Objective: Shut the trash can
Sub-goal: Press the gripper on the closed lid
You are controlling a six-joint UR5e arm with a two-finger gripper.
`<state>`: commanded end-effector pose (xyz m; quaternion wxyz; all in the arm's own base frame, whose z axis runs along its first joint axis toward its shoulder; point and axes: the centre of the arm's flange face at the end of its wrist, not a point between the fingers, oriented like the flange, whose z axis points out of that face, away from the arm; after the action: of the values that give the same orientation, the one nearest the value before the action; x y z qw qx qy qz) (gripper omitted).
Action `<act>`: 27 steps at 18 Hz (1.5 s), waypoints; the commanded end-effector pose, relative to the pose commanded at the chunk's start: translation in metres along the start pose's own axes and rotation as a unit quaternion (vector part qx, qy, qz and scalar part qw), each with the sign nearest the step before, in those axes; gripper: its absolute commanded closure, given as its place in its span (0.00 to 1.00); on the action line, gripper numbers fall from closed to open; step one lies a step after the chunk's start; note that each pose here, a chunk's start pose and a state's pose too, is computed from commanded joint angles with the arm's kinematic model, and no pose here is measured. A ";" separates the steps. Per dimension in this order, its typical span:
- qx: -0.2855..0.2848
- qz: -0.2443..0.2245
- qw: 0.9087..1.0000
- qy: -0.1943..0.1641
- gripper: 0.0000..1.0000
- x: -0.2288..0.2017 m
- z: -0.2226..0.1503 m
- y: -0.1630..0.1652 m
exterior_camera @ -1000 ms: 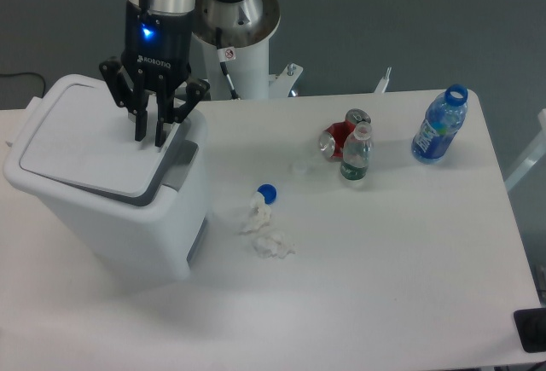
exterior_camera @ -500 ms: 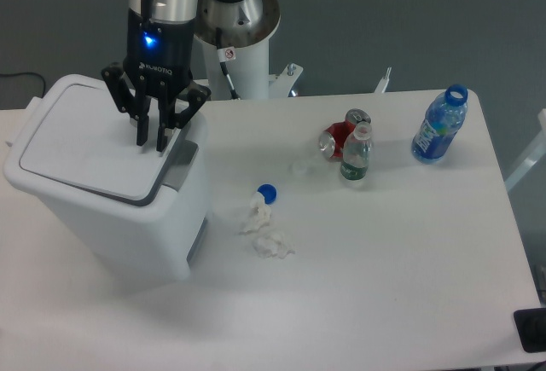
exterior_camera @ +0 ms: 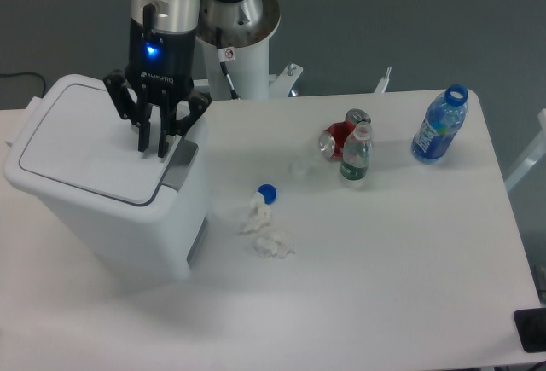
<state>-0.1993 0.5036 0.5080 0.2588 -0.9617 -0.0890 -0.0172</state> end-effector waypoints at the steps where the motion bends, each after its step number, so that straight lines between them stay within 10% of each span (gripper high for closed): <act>1: 0.002 0.001 1.000 -0.001 0.67 0.000 -0.002 -0.001; 27: -0.003 0.000 1.000 0.001 0.67 0.000 0.004 0.000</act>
<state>-0.1992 0.5057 0.5047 0.2560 -0.9625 -0.0883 -0.0186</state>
